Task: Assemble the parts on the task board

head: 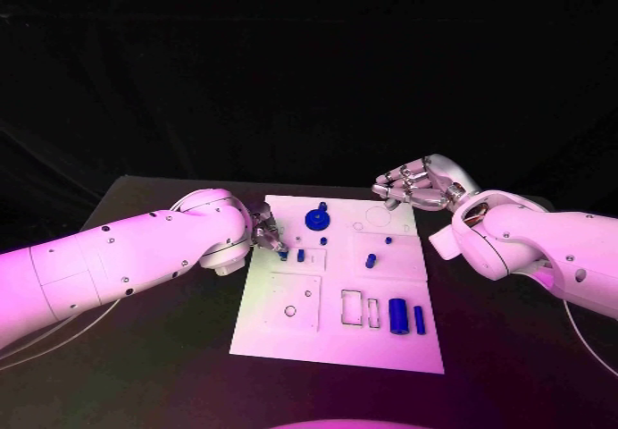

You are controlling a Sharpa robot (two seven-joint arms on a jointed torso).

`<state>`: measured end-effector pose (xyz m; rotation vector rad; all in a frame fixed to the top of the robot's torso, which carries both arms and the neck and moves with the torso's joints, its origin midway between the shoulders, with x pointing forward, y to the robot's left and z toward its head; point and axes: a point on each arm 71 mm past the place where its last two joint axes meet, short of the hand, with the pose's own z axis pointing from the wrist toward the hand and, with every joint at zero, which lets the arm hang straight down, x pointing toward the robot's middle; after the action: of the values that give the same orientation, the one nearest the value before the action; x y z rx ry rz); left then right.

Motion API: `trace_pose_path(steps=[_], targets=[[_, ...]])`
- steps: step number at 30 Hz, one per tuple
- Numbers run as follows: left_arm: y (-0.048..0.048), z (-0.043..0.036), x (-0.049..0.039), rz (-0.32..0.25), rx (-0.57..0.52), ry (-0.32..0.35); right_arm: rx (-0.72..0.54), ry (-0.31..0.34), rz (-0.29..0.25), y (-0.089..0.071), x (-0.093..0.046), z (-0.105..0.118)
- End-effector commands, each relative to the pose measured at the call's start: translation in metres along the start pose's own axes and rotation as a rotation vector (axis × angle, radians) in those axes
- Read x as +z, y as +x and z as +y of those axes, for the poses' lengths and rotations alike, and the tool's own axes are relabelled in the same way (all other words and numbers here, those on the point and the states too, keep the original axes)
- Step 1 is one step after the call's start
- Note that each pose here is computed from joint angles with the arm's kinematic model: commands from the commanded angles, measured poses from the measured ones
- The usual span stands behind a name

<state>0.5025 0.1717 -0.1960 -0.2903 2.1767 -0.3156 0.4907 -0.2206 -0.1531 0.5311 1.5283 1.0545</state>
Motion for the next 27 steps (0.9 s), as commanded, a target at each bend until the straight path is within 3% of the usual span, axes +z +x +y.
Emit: trace_pose_path(steps=[1, 27], targets=[[0.0024, -0.0009, -0.0006, 0.024, 0.047, -0.008, -0.001, -0.01, 0.015, 0.0015, -0.0002, 0.0008], [0.0047, -0.0026, 0.0004, 0.049, 0.079, -0.015, 0.0, -0.01, 0.018, 0.0024, 0.0001, 0.0007]])
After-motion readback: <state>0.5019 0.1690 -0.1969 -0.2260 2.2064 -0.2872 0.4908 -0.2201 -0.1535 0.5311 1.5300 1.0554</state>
